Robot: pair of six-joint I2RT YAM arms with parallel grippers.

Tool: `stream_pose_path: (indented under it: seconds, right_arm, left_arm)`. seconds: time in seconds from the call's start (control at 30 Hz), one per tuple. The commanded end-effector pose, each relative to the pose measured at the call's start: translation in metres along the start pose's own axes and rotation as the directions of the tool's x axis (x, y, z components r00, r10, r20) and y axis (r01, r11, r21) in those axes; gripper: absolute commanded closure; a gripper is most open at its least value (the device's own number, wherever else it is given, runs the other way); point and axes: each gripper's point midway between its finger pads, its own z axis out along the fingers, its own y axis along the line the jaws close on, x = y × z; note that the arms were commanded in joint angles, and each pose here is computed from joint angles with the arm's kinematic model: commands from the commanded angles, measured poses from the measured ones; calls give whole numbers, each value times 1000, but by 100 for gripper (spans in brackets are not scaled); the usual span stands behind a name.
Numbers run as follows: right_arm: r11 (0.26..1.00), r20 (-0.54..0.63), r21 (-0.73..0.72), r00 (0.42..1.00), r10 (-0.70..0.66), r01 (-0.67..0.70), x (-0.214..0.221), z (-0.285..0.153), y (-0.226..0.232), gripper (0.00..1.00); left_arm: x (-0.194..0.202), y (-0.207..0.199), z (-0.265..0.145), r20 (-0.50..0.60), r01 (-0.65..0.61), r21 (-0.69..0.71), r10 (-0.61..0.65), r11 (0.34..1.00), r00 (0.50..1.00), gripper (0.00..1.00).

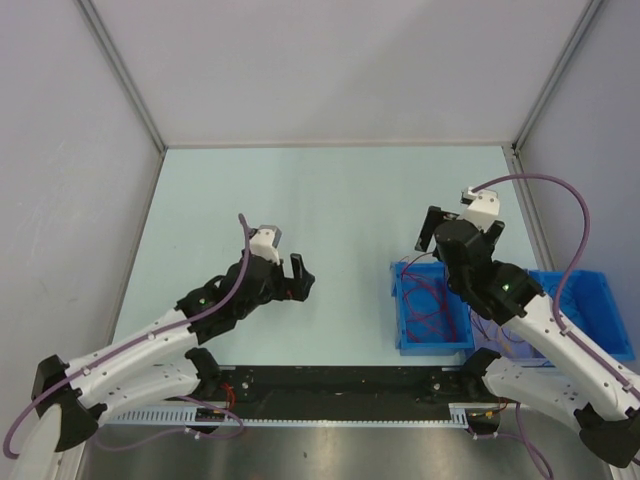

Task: Untangle the cables

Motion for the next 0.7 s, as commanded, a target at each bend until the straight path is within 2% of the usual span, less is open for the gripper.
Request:
stream_pose_path:
  seconds: [0.0, 0.1, 0.27, 0.37, 0.4, 0.5, 0.57, 0.6, 0.63, 0.67]
  right_arm:
    - [994, 66, 110, 998, -2, -6, -14, 4, -18, 2]
    - [985, 71, 170, 997, -22, 10, -2, 15, -24, 3]
    - [987, 38, 156, 999, -36, 30, 8, 20, -18, 1]
    - [990, 40, 136, 999, -34, 28, 7, 19, -14, 0]
    - [992, 46, 128, 999, -30, 24, 6, 18, -14, 0]
    - [995, 45, 85, 998, -48, 44, 7, 18, -7, 0]
    - [998, 45, 52, 998, -45, 43, 8, 15, -3, 0]
    - [998, 40, 46, 998, -53, 51, 11, 15, -3, 0]
    - [998, 46, 29, 998, -50, 49, 12, 14, 0, 0]
    - [997, 46, 24, 997, -69, 68, 14, 14, 0, 0]
  left_arm:
    - [-26, 17, -10, 85, 5, -84, 2, 996, 996, 0]
    - [-37, 30, -15, 123, 15, -157, 4, 988, 992, 0]
    - [-48, 66, -25, 178, 26, -352, 39, 936, 983, 0]
    - [-53, 90, -31, 213, 8, -472, 105, 882, 971, 0]
    - [-51, 106, -34, 223, -3, -542, 147, 841, 964, 0]
    - [-47, 130, -38, 250, -31, -626, 238, 779, 939, 0]
    - [-59, 125, -37, 295, -79, -596, 310, 799, 904, 0]
    - [-50, 132, -36, 270, -131, -604, 356, 786, 894, 0]
    - [-64, 129, -42, 369, -66, -571, 327, 819, 870, 0]
    - [-65, 132, -44, 393, -54, -570, 330, 820, 858, 1]
